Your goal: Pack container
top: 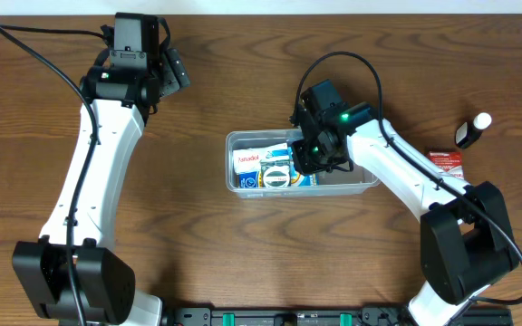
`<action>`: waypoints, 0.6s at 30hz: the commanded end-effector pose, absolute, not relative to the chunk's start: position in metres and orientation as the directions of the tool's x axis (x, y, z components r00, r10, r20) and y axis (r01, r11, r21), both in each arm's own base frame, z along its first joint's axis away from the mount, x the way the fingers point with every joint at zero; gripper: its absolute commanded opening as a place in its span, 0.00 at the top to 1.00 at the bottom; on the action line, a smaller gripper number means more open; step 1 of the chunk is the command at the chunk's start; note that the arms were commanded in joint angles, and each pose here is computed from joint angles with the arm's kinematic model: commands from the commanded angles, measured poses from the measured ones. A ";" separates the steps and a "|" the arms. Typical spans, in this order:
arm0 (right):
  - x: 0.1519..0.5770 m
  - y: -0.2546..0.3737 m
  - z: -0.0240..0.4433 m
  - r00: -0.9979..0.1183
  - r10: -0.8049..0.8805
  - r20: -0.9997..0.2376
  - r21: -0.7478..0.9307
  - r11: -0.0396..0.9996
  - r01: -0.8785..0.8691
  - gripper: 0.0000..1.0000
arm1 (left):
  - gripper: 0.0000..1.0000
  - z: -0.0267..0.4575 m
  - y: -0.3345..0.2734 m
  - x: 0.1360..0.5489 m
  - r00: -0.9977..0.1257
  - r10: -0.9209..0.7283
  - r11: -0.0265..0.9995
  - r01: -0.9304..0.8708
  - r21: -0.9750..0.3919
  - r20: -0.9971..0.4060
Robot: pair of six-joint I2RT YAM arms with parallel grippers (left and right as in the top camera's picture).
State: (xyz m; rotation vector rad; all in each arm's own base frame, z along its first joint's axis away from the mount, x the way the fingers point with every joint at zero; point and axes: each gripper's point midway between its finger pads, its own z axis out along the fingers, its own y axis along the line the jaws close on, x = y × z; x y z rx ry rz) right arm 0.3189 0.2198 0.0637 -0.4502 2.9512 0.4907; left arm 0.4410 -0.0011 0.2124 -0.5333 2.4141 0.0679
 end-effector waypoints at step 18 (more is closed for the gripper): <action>0.334 0.243 0.088 -0.944 -0.236 -0.230 0.425 0.848 -0.316 0.99 | 0.02 0.218 0.001 0.442 -0.698 -0.343 0.920 -0.386 -0.072 -0.628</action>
